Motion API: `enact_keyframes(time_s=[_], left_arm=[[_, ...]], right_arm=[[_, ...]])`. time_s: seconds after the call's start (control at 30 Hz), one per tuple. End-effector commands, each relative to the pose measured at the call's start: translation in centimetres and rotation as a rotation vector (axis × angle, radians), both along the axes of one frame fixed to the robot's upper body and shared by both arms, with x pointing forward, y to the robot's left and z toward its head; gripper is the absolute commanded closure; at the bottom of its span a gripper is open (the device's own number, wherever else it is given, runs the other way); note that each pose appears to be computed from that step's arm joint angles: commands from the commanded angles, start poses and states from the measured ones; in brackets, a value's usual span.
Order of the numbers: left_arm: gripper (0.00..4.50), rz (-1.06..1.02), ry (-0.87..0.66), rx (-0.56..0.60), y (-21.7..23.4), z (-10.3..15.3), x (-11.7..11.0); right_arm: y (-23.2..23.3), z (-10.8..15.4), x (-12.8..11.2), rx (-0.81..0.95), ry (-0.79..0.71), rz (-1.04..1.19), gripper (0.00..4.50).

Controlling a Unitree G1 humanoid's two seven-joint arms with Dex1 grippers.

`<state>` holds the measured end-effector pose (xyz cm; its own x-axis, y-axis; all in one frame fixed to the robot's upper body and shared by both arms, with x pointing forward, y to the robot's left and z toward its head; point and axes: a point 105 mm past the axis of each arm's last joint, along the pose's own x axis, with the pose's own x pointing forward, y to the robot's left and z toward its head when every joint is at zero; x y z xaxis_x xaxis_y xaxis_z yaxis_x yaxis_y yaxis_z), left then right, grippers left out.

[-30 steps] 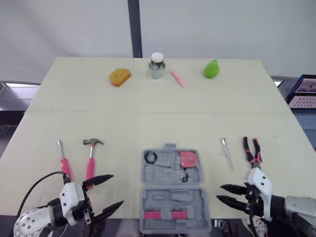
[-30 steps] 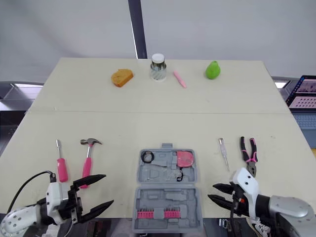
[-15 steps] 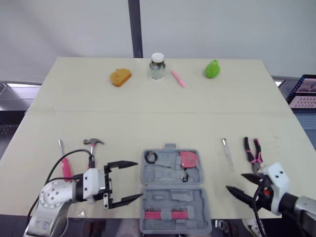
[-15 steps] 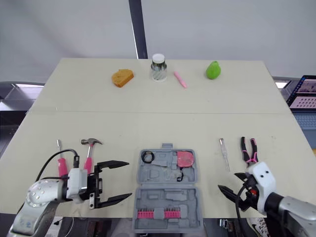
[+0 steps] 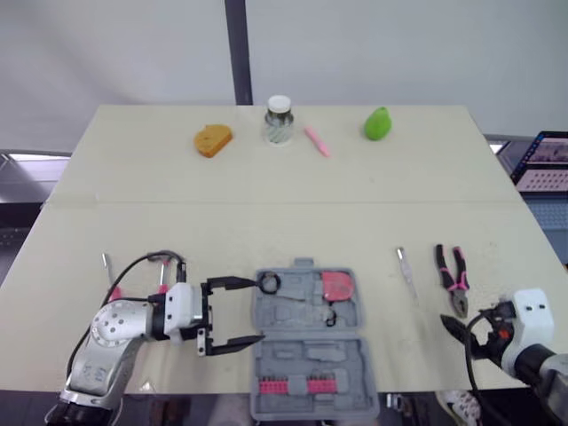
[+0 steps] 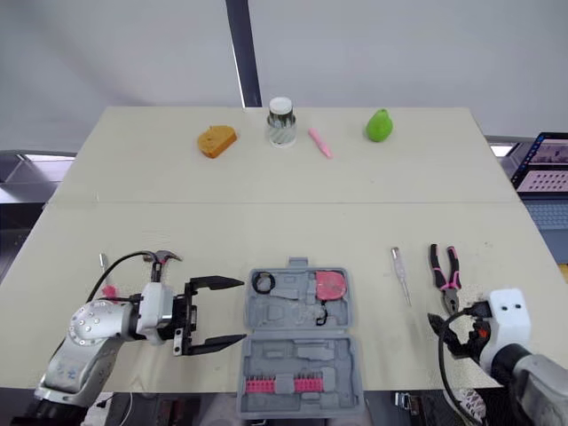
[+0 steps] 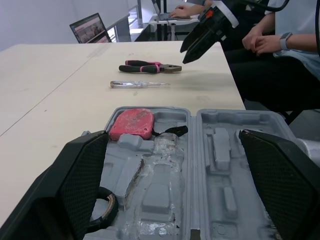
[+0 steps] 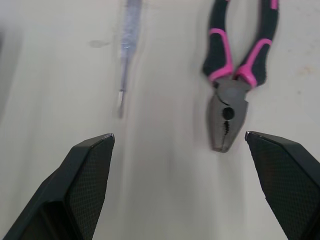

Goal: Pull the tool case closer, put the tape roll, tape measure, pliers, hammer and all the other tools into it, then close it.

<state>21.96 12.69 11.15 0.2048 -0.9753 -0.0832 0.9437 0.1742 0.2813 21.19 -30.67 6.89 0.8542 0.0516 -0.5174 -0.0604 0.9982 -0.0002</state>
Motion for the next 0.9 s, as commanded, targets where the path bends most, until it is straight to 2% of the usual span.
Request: enact_keyframes(time_s=[0.03,0.47,0.9], left_arm=[[0.00,-0.007,-0.023,-0.011,-0.5,0.5,-0.1],[0.00,0.054,-0.040,0.004,-0.4,0.4,-0.6],[0.00,0.076,-0.035,0.003,-0.3,0.2,-1.2]], right_arm=[[-1.5,-0.7,0.9,-0.005,0.030,-0.075,0.07],[-3.1,-2.4,5.0,0.033,0.049,-0.142,0.07],[-3.1,-2.8,4.8,0.041,0.065,-0.131,0.07]])
